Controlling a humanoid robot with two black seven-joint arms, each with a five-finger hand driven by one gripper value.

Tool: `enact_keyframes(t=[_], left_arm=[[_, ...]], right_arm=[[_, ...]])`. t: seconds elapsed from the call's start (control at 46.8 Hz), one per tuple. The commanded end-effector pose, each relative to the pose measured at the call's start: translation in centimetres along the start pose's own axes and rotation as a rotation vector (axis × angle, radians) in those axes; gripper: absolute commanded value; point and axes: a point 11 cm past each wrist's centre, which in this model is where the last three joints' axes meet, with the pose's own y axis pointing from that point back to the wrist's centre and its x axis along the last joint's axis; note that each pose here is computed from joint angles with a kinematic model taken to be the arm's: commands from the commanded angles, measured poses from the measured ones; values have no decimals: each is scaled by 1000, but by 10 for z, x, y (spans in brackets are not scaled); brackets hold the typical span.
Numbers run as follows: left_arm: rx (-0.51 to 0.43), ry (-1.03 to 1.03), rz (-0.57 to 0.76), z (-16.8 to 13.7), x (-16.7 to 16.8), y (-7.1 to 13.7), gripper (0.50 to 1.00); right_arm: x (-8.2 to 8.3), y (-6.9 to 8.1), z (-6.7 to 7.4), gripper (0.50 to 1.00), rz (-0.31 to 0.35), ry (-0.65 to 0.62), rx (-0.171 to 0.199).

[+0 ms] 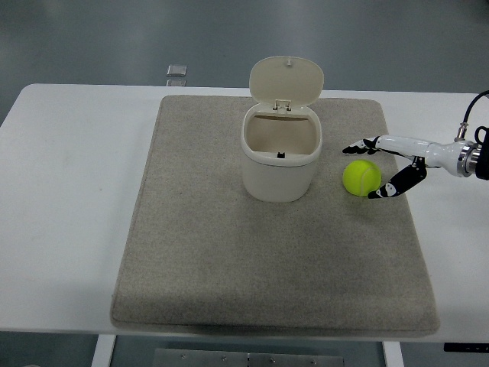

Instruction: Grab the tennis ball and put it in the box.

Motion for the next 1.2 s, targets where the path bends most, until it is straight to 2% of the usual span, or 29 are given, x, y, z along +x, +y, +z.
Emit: enact_keyframes(t=[0.0, 0.192, 0.363, 0.556, 0.791, 1.026, 1.175], left_arm=[[-1, 1, 0, 0, 0, 0, 996], [-1, 1, 0, 0, 0, 0, 996], [0, 0, 0, 0, 0, 0, 996], [1, 1, 0, 0, 0, 0, 996], [-1, 1, 0, 0, 0, 0, 996], [0, 0, 0, 0, 0, 0, 996], [0, 0, 0, 0, 0, 0, 996]], right_arm=[[-2, -2, 0, 901, -1, 2, 1], [-7, -5, 1, 866, -1, 34, -7], [-11, -6, 3, 862, -1, 39, -10], [-11, -6, 2, 795, -1, 39, -10], [-13, -10, -2, 754, -7, 38, 1], [-10, -10, -3, 678, -6, 41, 5], [-9, -10, -4, 590, -7, 41, 7]])
